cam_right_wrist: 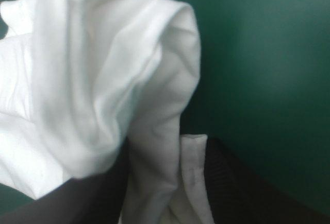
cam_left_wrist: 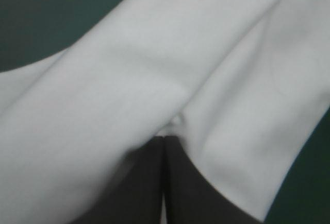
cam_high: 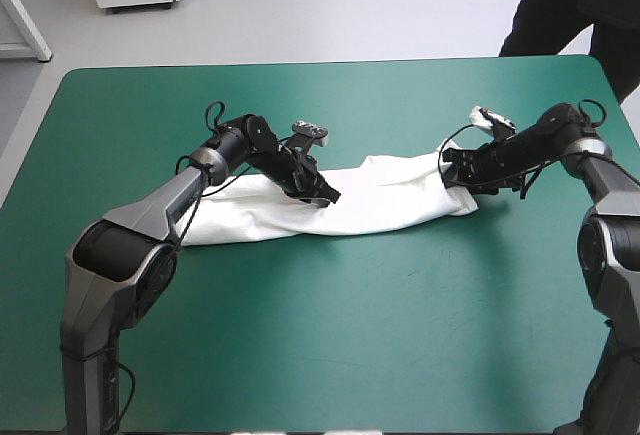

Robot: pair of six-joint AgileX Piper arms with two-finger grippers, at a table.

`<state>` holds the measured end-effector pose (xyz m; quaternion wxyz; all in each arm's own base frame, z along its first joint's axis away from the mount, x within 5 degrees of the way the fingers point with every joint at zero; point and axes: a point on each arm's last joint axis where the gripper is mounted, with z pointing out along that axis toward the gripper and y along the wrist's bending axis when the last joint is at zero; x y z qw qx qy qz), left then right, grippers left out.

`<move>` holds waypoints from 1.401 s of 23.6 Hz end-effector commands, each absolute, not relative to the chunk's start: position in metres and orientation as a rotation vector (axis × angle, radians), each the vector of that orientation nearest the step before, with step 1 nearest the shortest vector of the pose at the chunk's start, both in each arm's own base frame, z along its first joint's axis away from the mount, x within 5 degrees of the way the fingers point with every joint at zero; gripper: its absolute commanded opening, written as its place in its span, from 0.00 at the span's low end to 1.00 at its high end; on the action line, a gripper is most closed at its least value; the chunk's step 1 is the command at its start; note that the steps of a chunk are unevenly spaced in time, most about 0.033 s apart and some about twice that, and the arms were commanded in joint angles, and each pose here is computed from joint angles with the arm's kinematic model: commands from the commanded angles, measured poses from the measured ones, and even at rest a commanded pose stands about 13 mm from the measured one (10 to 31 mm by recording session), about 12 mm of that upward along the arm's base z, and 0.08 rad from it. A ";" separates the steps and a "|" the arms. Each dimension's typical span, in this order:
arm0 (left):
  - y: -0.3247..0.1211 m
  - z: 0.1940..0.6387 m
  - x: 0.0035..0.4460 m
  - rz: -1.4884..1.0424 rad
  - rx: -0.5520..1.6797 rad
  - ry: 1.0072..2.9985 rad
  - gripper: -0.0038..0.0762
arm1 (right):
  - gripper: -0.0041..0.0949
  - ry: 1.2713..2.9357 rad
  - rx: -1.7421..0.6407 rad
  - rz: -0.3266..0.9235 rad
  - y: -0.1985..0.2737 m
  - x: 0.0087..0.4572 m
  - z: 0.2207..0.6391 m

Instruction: Fold the cloth

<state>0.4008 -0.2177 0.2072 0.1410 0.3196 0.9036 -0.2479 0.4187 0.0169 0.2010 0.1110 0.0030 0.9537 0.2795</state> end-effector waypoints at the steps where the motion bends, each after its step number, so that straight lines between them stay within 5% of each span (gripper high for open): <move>1: -0.223 0.222 0.393 -0.737 0.963 2.593 0.02 | 0.50 2.749 -0.079 0.840 0.034 0.420 0.212; 9: -0.223 0.222 0.392 -0.738 0.966 2.596 0.02 | 0.33 2.729 -0.131 0.860 0.047 0.420 0.213; 13: -0.223 0.222 0.392 -0.739 0.971 2.595 0.02 | 0.02 2.724 -0.127 0.857 0.047 0.421 0.213; 18: -0.221 0.226 0.392 -0.734 0.987 2.595 0.02 | 0.03 2.701 -0.142 0.915 0.050 0.422 0.224; 26: -0.217 0.237 0.396 -0.661 0.970 2.610 0.02 | 0.03 2.430 -0.290 0.858 0.053 0.417 0.349; 33: -0.218 0.238 0.397 -0.669 0.944 2.603 0.02 | 0.03 2.333 -0.323 0.888 0.056 0.399 0.384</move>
